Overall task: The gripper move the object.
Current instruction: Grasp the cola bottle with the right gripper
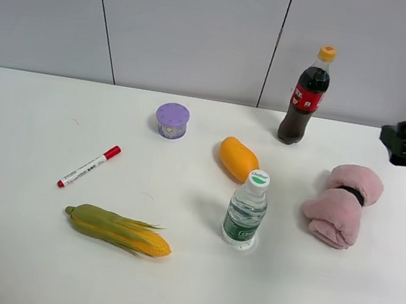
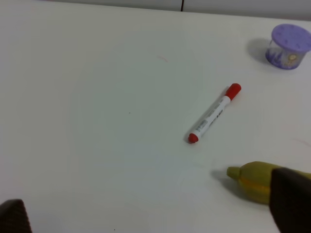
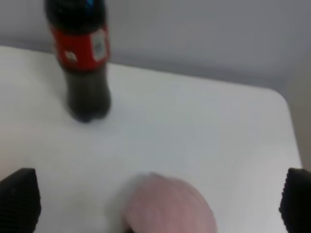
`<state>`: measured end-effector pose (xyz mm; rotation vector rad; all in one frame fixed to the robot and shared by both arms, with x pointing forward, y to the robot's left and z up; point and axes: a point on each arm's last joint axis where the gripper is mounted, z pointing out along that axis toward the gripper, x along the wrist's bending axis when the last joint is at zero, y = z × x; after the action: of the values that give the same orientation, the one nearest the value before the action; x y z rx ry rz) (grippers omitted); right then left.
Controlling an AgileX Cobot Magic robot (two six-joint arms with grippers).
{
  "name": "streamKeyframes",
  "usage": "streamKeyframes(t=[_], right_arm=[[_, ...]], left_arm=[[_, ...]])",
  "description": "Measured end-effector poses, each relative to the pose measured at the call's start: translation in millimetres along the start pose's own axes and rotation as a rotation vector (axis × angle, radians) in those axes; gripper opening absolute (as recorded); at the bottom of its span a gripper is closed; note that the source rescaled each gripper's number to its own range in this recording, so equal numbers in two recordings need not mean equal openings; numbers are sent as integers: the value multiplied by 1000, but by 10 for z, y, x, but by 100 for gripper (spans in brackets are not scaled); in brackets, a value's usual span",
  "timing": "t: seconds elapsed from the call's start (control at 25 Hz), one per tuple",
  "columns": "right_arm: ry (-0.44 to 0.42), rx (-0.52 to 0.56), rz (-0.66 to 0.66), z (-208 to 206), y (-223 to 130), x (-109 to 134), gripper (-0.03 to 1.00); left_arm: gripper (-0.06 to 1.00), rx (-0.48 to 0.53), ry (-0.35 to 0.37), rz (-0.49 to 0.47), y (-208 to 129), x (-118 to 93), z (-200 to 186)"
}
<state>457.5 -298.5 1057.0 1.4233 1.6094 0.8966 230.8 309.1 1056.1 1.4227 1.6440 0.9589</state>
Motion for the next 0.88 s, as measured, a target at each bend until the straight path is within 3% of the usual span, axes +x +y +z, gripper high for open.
streamKeyframes(t=[0.24, 0.88], right_arm=[[58, -64, -45, 489, -59, 228, 100], [-8, -304, -49, 1222, -310, 273, 100]], left_arm=[[100, 0, 0, 0, 0, 0, 0], [100, 0, 0, 0, 0, 0, 0]])
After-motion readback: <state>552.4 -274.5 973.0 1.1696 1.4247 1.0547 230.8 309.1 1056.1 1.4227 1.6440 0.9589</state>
